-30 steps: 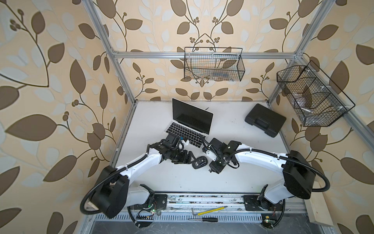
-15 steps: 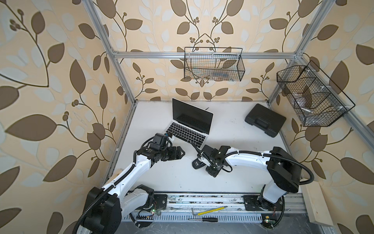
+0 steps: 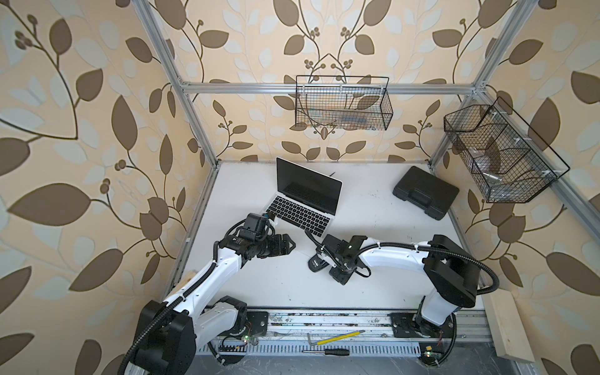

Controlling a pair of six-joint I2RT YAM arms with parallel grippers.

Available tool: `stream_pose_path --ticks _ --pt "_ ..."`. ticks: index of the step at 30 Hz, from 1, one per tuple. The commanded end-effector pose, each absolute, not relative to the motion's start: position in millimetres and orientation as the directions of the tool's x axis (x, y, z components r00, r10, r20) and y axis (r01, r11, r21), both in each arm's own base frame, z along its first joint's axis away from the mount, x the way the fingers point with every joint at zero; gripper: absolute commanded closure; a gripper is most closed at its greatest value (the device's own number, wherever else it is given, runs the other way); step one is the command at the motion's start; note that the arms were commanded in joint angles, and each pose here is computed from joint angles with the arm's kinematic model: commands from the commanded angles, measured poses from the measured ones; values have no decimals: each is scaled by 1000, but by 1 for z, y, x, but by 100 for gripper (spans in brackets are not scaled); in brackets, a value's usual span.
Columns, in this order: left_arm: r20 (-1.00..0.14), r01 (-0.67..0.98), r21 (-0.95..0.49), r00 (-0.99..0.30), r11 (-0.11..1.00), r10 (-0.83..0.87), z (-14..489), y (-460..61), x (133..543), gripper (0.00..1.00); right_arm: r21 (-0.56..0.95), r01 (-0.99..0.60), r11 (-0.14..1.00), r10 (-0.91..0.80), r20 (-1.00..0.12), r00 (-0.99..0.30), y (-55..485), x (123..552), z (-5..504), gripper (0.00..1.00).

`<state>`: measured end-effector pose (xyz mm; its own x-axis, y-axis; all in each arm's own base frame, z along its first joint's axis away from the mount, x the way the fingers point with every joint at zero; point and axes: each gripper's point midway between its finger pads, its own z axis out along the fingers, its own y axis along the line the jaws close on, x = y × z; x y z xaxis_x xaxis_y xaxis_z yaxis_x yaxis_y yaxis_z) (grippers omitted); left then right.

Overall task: Insert the wireless mouse receiver into the laptop
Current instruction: Pick up the USB plug at the center of the board, then insert the USB plug into the USB port.

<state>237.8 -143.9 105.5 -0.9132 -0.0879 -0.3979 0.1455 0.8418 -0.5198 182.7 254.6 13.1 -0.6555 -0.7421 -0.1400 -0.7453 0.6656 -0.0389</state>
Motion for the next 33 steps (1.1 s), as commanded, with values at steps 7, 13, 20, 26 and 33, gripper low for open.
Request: stream_pose_path --ticks 7,13,20,26,33 --pt "-445 132 -511 -886 849 -130 128 -120 262 18 -77 -717 693 -719 -149 -679 239 190 17 93" --pt "-465 81 -492 -866 867 -183 137 -78 324 20 22 -706 708 -671 -291 -682 228 241 65 97" --pt "-391 -2 -477 -895 879 -214 108 -38 393 23 -40 -765 643 -727 -344 -594 231 311 73 97" --pt "-315 -36 -460 -928 887 -201 71 -26 428 25 -59 -775 629 -737 -365 -569 248 346 63 97" --pt "-235 -69 -438 -954 896 -188 34 -19 441 23 -57 -771 635 -740 -332 -585 246 363 36 97"
